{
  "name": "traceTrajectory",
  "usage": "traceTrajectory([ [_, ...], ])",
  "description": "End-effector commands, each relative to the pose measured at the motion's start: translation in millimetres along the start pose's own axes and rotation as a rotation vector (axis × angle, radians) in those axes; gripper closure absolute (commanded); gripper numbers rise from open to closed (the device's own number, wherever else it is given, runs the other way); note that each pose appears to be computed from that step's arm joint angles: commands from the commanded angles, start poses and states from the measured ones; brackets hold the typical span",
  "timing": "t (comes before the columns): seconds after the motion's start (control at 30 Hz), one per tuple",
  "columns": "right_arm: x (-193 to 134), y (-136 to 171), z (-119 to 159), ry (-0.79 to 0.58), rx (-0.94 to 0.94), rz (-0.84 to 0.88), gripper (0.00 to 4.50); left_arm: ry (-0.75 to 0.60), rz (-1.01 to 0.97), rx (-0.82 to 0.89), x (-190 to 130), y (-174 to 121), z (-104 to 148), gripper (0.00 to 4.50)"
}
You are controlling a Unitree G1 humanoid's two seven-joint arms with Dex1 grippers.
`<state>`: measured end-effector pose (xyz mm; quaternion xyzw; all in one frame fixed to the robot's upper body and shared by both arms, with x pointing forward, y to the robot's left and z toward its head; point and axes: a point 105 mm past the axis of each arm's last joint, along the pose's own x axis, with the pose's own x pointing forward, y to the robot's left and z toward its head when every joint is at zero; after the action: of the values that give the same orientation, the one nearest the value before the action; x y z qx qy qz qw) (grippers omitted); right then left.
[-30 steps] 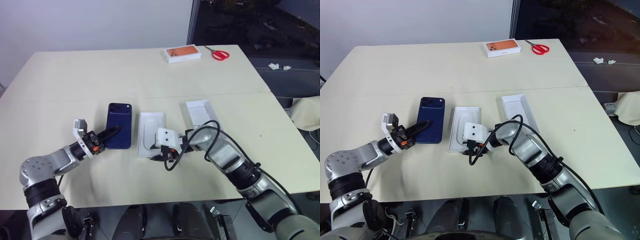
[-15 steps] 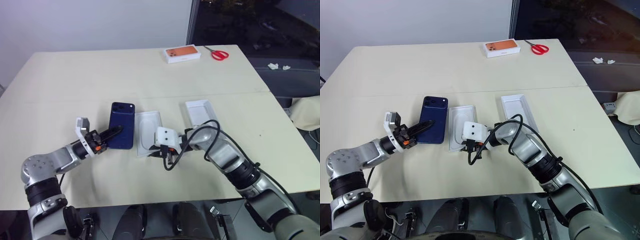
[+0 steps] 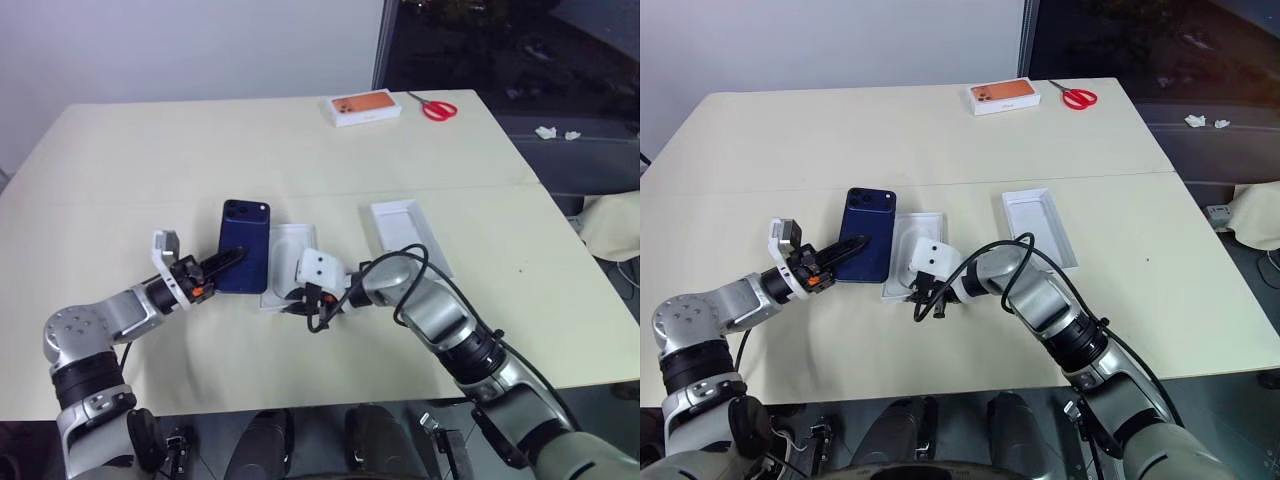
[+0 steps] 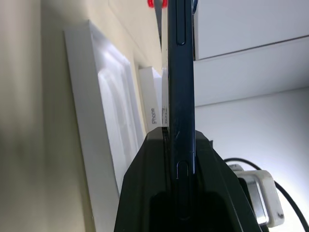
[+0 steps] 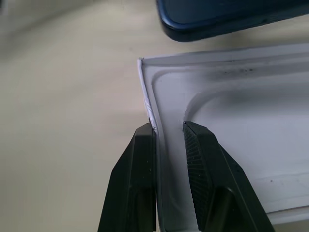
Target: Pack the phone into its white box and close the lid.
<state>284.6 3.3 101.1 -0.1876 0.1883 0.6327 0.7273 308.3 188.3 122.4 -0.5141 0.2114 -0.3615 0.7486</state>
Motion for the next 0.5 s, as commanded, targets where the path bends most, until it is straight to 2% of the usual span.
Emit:
traceTrajectory([
  [0.03, 1.7, 13.0, 8.2, -0.04, 0.134, 0.087, 3.69, -0.008, -0.067, 0.047, 4.0, -18.3, 8.2, 4.5],
  [0.37, 4.4, 16.3, 14.4, -0.075, 0.172, 0.112, 3.69, -0.007, -0.064, 0.051, 5.3, -18.6, 8.9, 4.5],
  [0.47, 3.3, 17.0, 14.2, -0.075, 0.166, 0.118, 2.71, -0.011, -0.063, 0.051, 4.7, -18.6, 9.8, 4.5],
  [0.5, 3.1, 18.1, 14.3, -0.074, 0.162, 0.125, 2.16, -0.011, -0.063, 0.051, 4.6, -18.5, 9.9, 4.5],
])
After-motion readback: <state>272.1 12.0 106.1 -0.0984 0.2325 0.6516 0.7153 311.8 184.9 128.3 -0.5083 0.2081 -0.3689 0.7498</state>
